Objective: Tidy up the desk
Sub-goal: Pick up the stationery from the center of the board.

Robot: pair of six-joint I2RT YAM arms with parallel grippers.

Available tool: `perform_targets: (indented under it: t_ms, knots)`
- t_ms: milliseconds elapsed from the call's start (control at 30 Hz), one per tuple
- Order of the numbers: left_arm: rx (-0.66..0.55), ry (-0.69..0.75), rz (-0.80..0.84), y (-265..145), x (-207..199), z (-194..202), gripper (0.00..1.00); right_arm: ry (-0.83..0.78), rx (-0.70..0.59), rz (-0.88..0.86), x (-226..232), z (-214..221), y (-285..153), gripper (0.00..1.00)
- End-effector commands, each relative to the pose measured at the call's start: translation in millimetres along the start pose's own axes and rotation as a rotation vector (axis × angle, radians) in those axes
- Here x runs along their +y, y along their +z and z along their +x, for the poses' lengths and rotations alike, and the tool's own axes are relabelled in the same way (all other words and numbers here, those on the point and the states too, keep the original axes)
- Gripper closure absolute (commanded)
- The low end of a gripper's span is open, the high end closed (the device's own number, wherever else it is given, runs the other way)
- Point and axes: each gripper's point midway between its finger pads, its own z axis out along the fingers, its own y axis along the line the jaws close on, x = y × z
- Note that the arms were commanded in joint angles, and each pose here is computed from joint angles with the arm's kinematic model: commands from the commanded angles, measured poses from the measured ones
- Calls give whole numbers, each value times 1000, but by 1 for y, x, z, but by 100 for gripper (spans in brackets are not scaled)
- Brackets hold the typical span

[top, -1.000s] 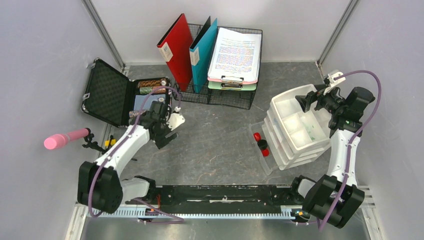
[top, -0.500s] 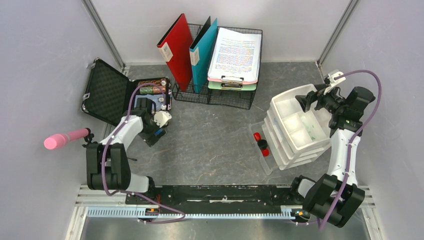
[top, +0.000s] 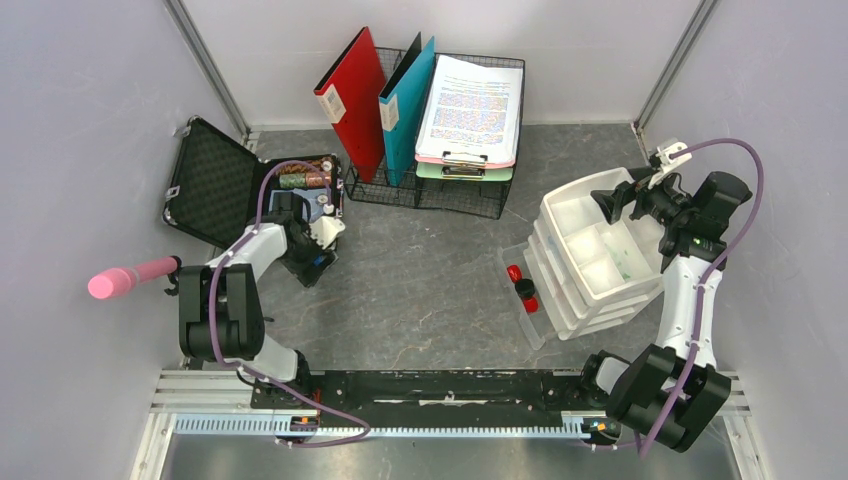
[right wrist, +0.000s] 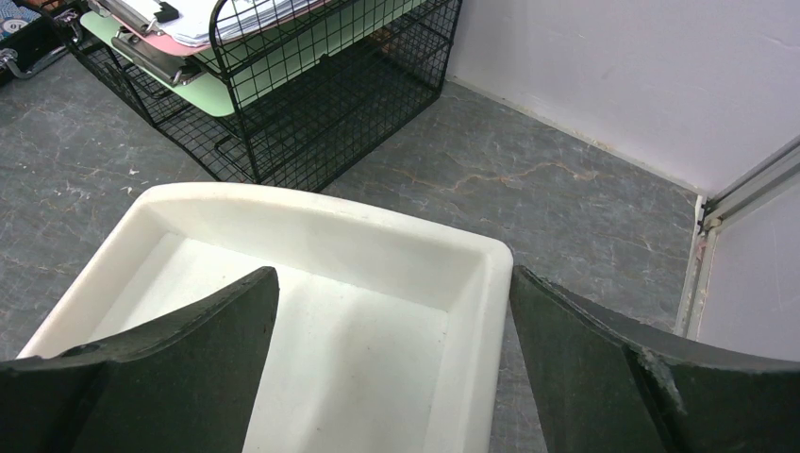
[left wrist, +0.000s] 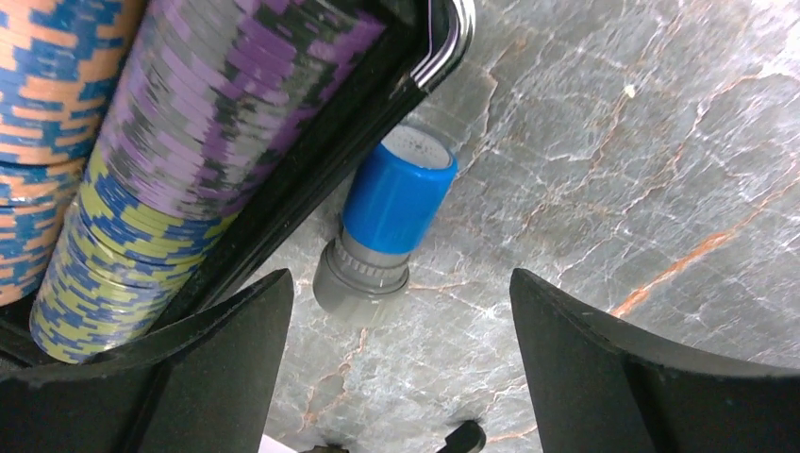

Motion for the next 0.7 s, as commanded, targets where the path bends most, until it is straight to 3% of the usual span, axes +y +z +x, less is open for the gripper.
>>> perform_targets:
  t_ms: [0,300,667]
  knots:
    - [-127,4,-16,-4,9,-28,9,315,233,-23,24,90,-4,2]
    - [-195,80,49,-12,-10,-32,11,323,237,-21,24,92,-4,2]
    - [-149,108,131,-2,-24,-23,19,330,238,-19,24,93,-3,2]
